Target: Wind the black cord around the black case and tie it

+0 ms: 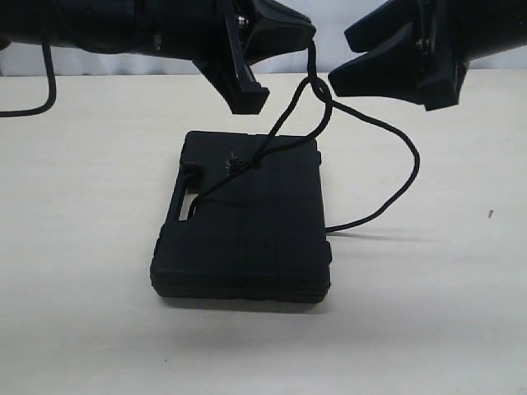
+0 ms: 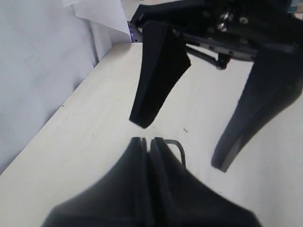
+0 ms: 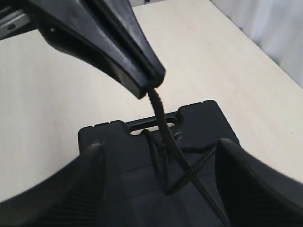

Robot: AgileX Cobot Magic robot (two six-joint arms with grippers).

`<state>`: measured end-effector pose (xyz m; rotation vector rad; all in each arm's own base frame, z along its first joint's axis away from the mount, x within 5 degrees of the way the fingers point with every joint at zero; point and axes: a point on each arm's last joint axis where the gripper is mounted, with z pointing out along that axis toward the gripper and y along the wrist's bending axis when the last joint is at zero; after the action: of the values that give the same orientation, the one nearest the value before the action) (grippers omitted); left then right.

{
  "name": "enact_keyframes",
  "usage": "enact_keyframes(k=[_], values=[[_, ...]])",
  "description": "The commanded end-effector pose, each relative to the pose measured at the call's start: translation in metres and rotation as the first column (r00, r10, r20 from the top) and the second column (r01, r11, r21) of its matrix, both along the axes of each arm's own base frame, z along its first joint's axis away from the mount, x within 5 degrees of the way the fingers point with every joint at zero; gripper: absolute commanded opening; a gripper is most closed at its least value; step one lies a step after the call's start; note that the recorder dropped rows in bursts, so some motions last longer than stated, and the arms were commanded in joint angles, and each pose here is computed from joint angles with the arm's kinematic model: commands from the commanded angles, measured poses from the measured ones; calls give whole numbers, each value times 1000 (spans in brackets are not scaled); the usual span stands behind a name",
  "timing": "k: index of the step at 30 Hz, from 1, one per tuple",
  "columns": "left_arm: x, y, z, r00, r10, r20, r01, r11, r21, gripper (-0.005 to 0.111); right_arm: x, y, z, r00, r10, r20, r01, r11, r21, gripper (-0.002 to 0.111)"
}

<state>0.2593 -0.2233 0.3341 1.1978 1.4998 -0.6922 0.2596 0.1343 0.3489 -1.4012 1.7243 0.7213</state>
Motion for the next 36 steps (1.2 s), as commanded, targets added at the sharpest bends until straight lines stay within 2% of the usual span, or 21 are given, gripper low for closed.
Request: enact_keyframes(k=[1,4,6,15,27,29,30,32,33,34,36], values=[[-5,-2,6,999,-31,-12,30,998,-58,0,12,7,-7,1000,2,14,-3,997,71,62],[-8,-4,8,997,-76,-12,74,993,-87,0,18,10,-13,1000,12,8,-13,994,111,62],[-8,-4,8,998,-69,-11,68,994,-86,0,22,12,-17,1000,12,-6,-11,992,123,56],[-2,-5,3,999,-42,-34,39,995,-87,0,25,13,-22,1000,18,-19,-16,993,120,5],[1,-6,-1,999,-31,-41,28,996,-79,0,23,13,-22,999,43,-27,-39,992,116,5],[1,-6,-1,999,-30,-42,27,996,-80,0,25,14,-25,998,43,-37,-38,993,114,14],[1,-6,0,999,-29,-45,25,996,-86,0,27,14,-30,998,42,-51,-36,993,112,27],[1,-6,0,998,-30,-46,25,996,-89,0,34,17,-39,995,37,-88,-26,992,123,44],[1,-6,0,998,-30,-46,25,996,-89,0,37,17,-43,994,30,-100,-17,992,129,44],[1,-6,0,999,-28,-46,24,996,-88,0,38,18,-45,994,28,-107,-14,992,126,38],[2,-6,0,999,-17,-45,13,996,-85,0,38,18,-45,994,29,-105,-16,992,126,6]])
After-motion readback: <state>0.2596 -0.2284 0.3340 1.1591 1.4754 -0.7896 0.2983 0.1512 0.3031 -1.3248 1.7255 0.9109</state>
